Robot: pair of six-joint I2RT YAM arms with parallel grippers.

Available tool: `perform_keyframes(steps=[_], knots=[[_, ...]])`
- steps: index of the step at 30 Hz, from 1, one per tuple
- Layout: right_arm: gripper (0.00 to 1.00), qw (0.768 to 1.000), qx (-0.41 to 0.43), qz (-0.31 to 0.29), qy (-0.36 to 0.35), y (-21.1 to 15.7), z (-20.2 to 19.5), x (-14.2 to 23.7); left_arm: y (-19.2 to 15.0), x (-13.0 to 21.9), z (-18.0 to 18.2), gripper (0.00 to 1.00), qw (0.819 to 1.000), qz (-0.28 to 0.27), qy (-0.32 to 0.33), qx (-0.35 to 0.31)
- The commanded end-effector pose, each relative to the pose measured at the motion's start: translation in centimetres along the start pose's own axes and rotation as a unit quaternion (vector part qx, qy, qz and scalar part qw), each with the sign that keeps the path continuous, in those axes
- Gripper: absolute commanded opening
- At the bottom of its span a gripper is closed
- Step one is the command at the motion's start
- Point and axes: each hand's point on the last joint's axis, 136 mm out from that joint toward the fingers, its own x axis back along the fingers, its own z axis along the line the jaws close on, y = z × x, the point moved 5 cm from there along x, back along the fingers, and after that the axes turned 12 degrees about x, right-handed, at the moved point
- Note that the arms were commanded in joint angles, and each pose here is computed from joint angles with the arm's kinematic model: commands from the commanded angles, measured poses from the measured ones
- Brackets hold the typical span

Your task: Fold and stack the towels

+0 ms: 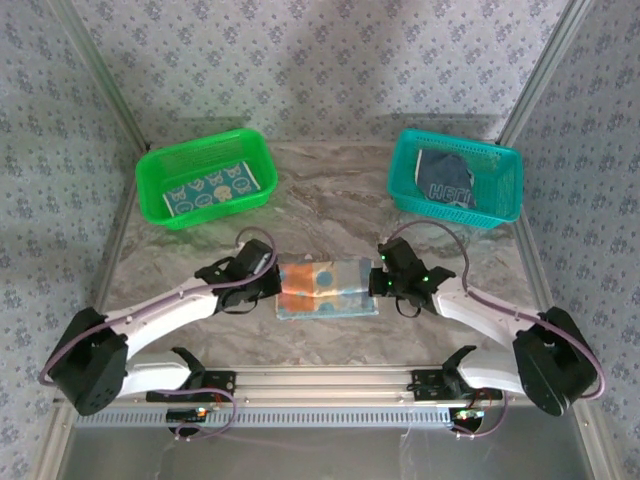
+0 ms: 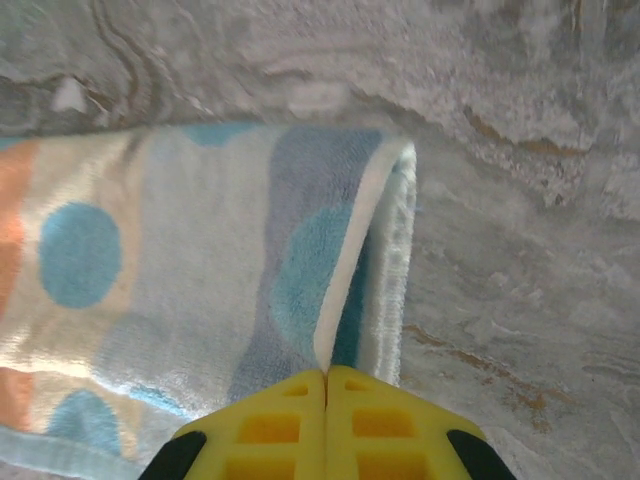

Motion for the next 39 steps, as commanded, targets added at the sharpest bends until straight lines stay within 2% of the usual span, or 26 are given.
perform_keyframes(steps=[1,8,19,36,37,39], knots=[[0.0,1.0,0.006,0.009,0.007,0.0,0.4,1.3,0.0,1.5,-0.2,0.0,1.0,0.006,0.0,-0.004],[0.0,1.0,0.006,0.013,0.018,-0.6,1.1,2.5,-0.4,3.4,0.0,0.0,1.0,0.007,-0.019,0.012],[0.0,1.0,0.012,0.017,0.012,-2.4,1.1,3.4,-2.6,4.1,1.4,0.0,0.999,0.022,-0.023,0.036],[0.0,0.997,0.009,0.075,-0.031,-6.4,-1.2,-0.4,-6.8,0.0,5.1,0.0,0.996,0.05,0.024,0.064],[0.0,0.996,0.009,0.078,-0.033,-6.6,-1.3,-0.5,-7.0,-0.2,5.2,0.01,0.996,0.053,0.026,0.065],[0.06,0.997,0.007,0.077,-0.031,-6.7,-1.4,-0.7,-7.1,-0.6,5.5,0.15,0.996,0.055,0.033,0.064]])
